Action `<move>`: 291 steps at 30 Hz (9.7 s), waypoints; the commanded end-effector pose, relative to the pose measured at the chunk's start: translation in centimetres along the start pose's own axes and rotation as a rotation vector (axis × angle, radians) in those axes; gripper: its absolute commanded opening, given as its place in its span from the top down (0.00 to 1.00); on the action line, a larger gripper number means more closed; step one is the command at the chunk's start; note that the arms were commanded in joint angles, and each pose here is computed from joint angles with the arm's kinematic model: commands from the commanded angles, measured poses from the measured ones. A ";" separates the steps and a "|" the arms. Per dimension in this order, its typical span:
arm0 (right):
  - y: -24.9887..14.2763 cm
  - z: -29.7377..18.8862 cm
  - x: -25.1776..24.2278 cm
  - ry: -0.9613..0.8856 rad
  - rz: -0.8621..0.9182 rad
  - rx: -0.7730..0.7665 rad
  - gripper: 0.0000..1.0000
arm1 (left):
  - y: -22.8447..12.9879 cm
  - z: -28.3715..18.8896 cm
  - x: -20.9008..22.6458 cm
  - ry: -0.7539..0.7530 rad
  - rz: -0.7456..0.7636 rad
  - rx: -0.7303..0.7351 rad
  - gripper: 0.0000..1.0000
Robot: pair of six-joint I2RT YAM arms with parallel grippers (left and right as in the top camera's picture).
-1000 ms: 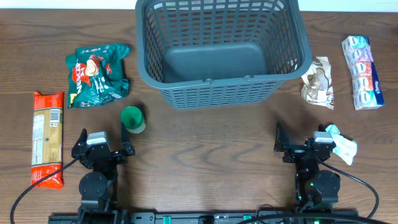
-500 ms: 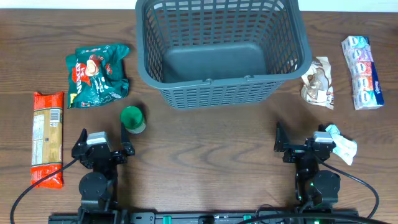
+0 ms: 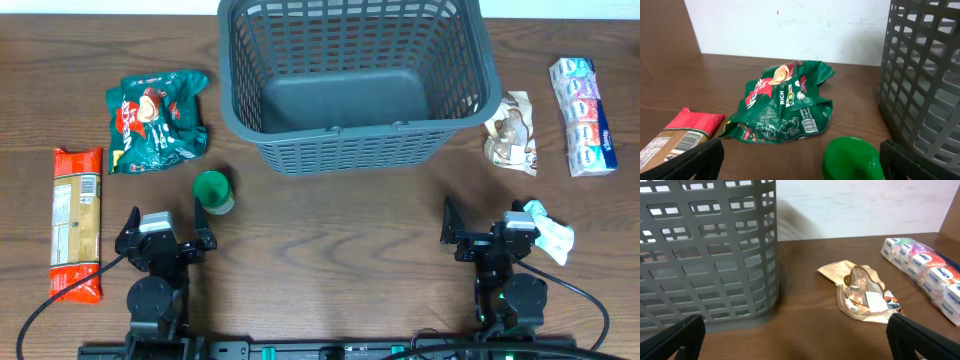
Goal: Pack container
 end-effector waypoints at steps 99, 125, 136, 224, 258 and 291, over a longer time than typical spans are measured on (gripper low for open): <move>34.1 8.4 1.3 -0.213 0.013 0.373 0.01 | -1.4 0.3 -0.2 0.007 0.017 0.053 0.01; 30.1 14.1 -2.7 -0.271 -0.092 0.770 0.01 | -1.4 0.3 -0.2 0.007 0.017 0.053 0.01; 21.6 21.2 -7.7 -0.275 0.011 1.068 0.01 | -1.4 0.3 -0.2 0.007 0.017 0.053 0.01; 30.2 7.6 11.1 -0.095 -0.119 0.273 0.99 | -1.4 0.3 -0.2 0.007 0.017 0.053 0.01; 16.4 20.6 16.9 -0.111 -0.251 0.750 0.99 | -1.4 0.3 -0.2 0.007 0.017 0.053 0.01; 12.6 24.2 14.8 -0.179 -0.201 0.845 0.99 | -1.4 0.3 -0.2 0.007 0.017 0.053 0.01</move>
Point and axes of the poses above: each gripper's point midway between its finger pads, its own z axis out along the fingers, its own x axis along the line the jaws close on, y = z × x, the point moved 10 cm from there along -z, back along the fingers, and after that the axes turned 14 degrees about z, right-handed, at the moved point
